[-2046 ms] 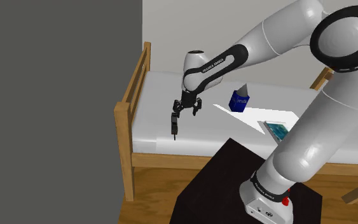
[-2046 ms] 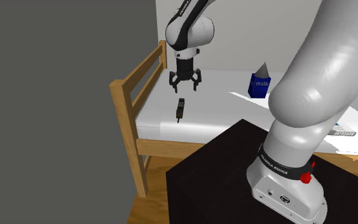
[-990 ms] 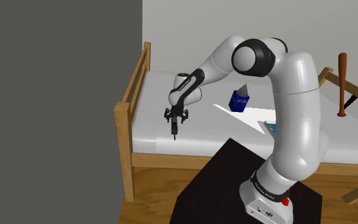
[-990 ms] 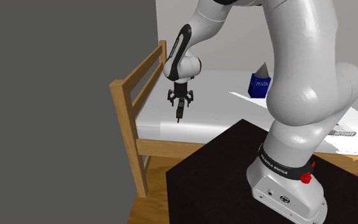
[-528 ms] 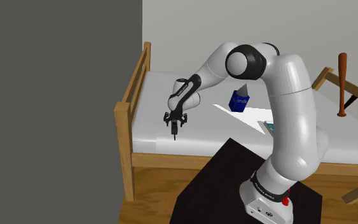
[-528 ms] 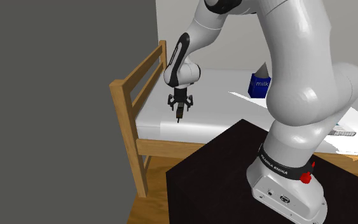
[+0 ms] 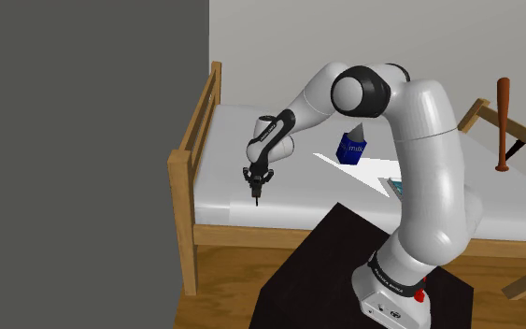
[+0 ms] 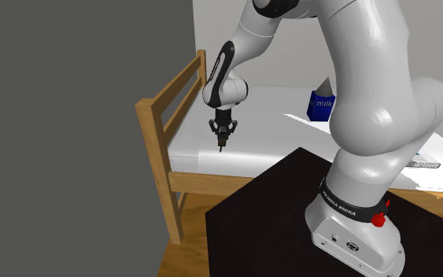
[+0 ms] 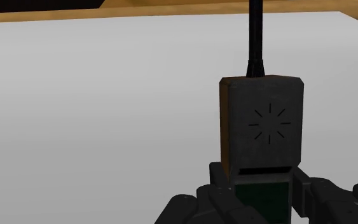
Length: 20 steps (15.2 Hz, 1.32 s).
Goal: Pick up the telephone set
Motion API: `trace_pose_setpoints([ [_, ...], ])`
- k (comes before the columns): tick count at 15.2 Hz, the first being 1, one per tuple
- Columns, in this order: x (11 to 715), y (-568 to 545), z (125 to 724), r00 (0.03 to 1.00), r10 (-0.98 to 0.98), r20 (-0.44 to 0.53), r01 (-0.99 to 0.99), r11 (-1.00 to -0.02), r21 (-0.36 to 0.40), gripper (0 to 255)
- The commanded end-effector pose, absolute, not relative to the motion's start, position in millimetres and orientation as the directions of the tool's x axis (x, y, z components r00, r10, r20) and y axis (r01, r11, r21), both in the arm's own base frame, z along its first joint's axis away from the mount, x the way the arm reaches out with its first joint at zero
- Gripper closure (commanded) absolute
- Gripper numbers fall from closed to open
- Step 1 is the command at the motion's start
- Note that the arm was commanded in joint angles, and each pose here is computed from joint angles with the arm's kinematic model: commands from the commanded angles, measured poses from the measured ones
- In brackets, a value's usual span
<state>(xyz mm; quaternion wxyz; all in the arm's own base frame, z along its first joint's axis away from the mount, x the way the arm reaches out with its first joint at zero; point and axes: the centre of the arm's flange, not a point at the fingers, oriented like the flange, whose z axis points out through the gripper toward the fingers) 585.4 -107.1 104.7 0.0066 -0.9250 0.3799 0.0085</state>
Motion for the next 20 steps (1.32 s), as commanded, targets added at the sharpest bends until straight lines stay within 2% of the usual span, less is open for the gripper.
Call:
trace_pose_setpoints([
  [1,585,-107,104,0.711,-0.703,-0.021,-0.703,-0.711,-0.005,255],
  [20,585,-107,184,0.711,-0.703,-0.021,-0.703,-0.711,-0.005,255],
])
